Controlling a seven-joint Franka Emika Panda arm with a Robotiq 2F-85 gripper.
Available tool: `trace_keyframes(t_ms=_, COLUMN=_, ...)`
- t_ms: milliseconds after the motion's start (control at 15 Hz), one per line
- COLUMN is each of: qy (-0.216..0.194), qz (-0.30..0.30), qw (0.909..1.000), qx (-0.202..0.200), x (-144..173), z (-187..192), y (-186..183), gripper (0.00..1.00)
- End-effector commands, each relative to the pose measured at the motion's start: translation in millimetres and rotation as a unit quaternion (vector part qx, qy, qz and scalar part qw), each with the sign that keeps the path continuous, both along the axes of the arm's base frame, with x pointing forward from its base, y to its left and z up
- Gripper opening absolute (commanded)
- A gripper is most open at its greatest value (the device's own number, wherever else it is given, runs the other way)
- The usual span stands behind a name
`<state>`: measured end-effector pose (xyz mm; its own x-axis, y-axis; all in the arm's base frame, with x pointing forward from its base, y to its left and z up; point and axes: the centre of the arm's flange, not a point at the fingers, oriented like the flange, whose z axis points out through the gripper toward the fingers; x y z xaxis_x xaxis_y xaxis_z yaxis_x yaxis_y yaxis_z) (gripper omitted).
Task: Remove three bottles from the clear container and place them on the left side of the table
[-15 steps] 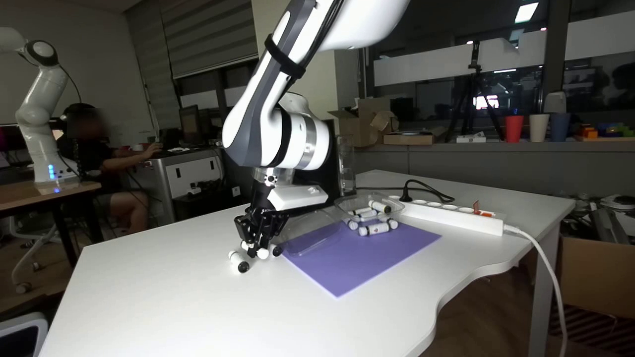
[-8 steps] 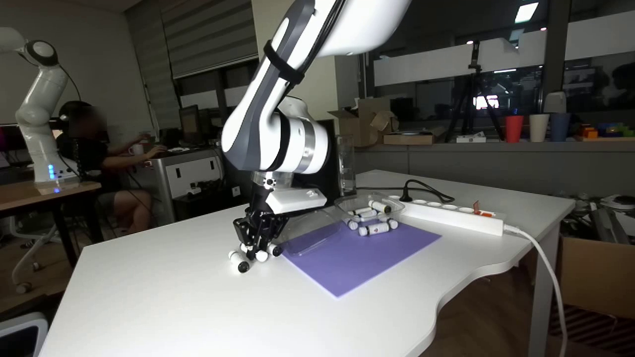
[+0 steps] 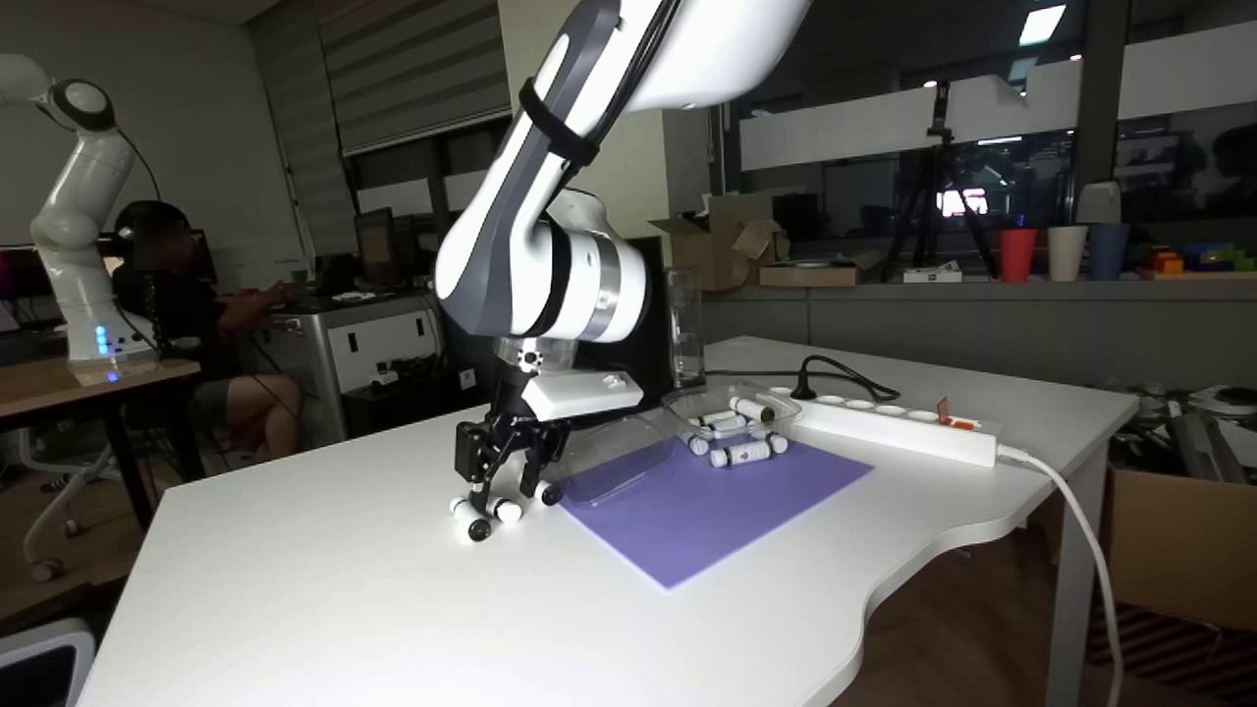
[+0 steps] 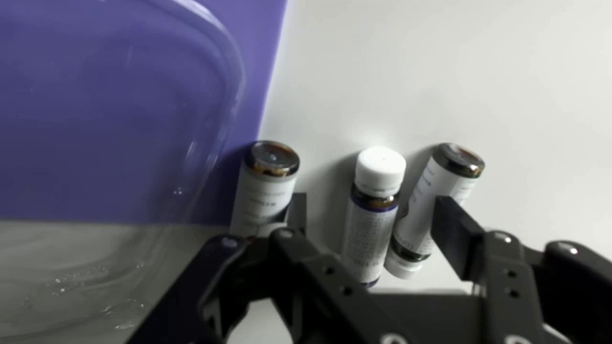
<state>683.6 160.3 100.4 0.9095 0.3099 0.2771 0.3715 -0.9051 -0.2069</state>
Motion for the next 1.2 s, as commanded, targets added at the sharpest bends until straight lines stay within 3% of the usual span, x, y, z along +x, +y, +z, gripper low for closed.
trace_keyframes(t_ms=0, qy=-0.002, qz=-0.016, qw=0.9999, qx=0.006, x=8, z=4, y=3, gripper=0.98)
trace_keyframes(t_ms=333, qy=0.013, qz=0.014, qw=0.9987, qx=0.047, x=7, z=23, y=8, gripper=1.0)
trace_keyframes(t_ms=600, qy=0.009, qz=0.04, qw=0.9946, qx=0.095, x=5, z=64, y=8, gripper=1.0)
trace_keyframes(t_ms=867, qy=-0.019, qz=0.041, qw=0.9949, qx=0.09, x=-3, z=118, y=-9, gripper=1.0)
trace_keyframes(t_ms=933, qy=-0.017, qz=0.036, qw=0.9951, qx=0.091, x=15, z=86, y=4, gripper=1.0)
trace_keyframes(t_ms=1133, qy=-0.024, qz=0.039, qw=0.9953, qx=0.085, x=12, z=110, y=-4, gripper=1.0)
